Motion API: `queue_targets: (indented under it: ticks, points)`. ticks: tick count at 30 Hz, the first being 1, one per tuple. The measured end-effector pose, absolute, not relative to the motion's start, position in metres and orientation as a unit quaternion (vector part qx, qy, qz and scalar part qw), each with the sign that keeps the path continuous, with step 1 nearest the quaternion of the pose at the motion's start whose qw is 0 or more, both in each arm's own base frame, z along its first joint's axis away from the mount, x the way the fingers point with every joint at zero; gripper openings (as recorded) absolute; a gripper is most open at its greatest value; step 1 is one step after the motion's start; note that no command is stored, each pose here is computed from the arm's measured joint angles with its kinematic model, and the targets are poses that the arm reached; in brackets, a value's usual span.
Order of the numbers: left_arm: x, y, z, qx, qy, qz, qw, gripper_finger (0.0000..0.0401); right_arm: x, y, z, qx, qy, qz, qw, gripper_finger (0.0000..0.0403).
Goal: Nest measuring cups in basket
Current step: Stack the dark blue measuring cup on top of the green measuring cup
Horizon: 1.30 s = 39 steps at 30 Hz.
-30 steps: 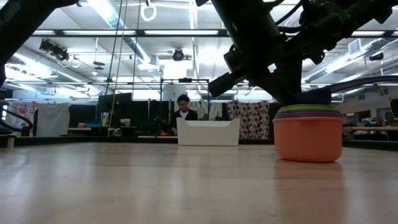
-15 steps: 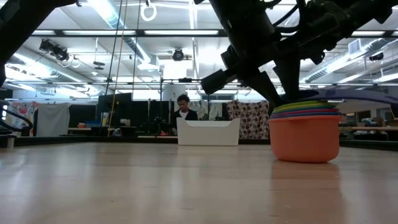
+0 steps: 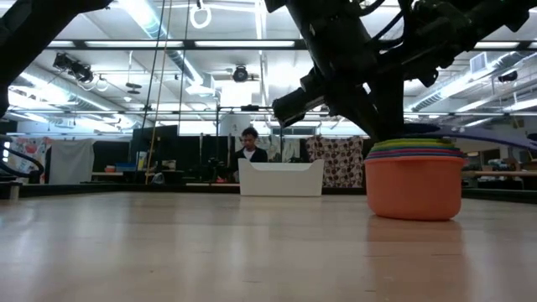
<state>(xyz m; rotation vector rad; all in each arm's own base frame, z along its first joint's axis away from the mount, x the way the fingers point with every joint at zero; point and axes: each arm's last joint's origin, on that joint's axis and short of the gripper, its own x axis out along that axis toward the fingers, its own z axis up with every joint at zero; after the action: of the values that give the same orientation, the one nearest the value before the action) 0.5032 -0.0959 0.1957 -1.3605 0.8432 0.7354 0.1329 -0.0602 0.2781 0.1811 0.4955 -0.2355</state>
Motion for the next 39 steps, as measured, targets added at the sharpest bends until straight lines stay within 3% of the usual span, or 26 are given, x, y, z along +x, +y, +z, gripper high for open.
queue_targets:
  ticks: [14, 22, 39]
  points:
    - [0.502, -0.099, 0.206, -0.609, 0.403, 0.303, 0.612, 0.0017, 0.133, -0.060, 0.278, 0.090, 0.244, -0.112, 0.959, 0.0004]
    - [0.502, -0.095, 0.206, -0.589, 0.411, 0.294, 0.631, 0.0056, 0.133, -0.060, 0.278, 0.089, 0.244, -0.112, 0.959, 0.0005]
    - [0.498, -0.089, 0.203, -0.557, 0.436, 0.304, 0.638, 0.0063, 0.133, -0.060, 0.278, 0.089, 0.244, -0.112, 0.959, 0.0005]
